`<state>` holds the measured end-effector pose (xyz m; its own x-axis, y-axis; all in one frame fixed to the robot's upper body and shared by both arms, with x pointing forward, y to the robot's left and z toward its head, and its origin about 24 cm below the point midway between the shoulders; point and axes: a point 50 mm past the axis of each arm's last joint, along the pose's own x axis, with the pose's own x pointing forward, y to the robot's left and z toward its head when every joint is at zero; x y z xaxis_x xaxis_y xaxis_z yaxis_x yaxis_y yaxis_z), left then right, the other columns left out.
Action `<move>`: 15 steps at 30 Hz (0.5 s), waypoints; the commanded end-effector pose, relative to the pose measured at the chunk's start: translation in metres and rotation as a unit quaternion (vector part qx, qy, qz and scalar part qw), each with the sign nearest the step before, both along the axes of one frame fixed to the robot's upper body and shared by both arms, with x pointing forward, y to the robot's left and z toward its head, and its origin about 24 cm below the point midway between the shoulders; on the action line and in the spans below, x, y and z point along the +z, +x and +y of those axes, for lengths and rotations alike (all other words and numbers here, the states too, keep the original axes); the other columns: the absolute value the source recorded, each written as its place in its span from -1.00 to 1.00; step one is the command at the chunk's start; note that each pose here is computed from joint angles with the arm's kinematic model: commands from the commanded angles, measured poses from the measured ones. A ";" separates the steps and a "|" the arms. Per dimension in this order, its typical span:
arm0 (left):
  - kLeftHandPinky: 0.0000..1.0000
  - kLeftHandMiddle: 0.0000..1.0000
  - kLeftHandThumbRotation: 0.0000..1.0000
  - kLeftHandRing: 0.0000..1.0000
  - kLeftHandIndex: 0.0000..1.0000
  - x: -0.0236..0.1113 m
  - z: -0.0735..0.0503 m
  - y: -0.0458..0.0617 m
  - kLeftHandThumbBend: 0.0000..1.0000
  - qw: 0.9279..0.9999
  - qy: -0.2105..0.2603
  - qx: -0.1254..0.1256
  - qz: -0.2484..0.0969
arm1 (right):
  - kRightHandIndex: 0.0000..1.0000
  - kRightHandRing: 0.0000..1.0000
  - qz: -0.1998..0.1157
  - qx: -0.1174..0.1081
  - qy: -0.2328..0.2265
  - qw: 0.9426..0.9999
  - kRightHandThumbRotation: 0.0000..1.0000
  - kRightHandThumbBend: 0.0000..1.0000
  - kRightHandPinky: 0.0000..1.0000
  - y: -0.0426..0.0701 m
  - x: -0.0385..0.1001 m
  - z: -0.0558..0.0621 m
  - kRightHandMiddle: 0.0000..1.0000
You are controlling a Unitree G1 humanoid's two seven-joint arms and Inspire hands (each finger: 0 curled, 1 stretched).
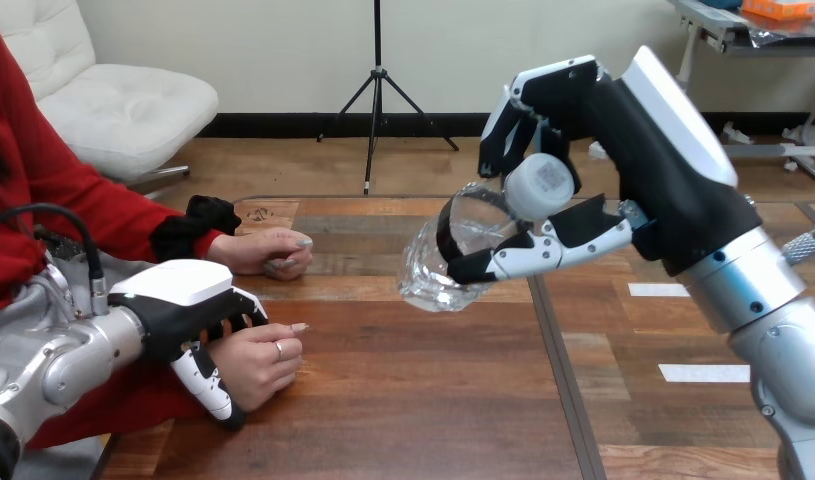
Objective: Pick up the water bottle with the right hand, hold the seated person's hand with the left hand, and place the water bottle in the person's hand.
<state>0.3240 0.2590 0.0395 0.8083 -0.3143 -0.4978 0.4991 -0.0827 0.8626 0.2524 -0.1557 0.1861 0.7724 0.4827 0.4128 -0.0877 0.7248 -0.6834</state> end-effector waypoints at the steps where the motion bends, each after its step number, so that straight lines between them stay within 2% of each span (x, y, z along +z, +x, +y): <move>1: 0.26 0.45 -0.64 0.38 0.48 0.005 -0.001 0.003 1.00 1.000 0.028 -0.012 0.002 | -0.56 -0.78 -0.081 0.008 0.010 0.997 -1.00 1.00 -0.86 -0.002 0.037 0.002 -0.66; 10: 0.29 0.47 -0.72 0.40 0.46 0.006 0.003 0.001 1.00 0.999 0.041 -0.015 0.001 | -0.58 -0.79 -0.088 0.004 0.003 0.996 -1.00 1.00 -0.88 -0.003 0.040 0.001 -0.68; 15: 0.26 0.45 -0.68 0.38 0.45 0.006 0.005 0.000 1.00 0.998 0.059 -0.019 0.001 | -0.57 -0.79 -0.091 0.002 -0.001 0.996 -1.00 1.00 -0.88 -0.004 0.041 -0.001 -0.68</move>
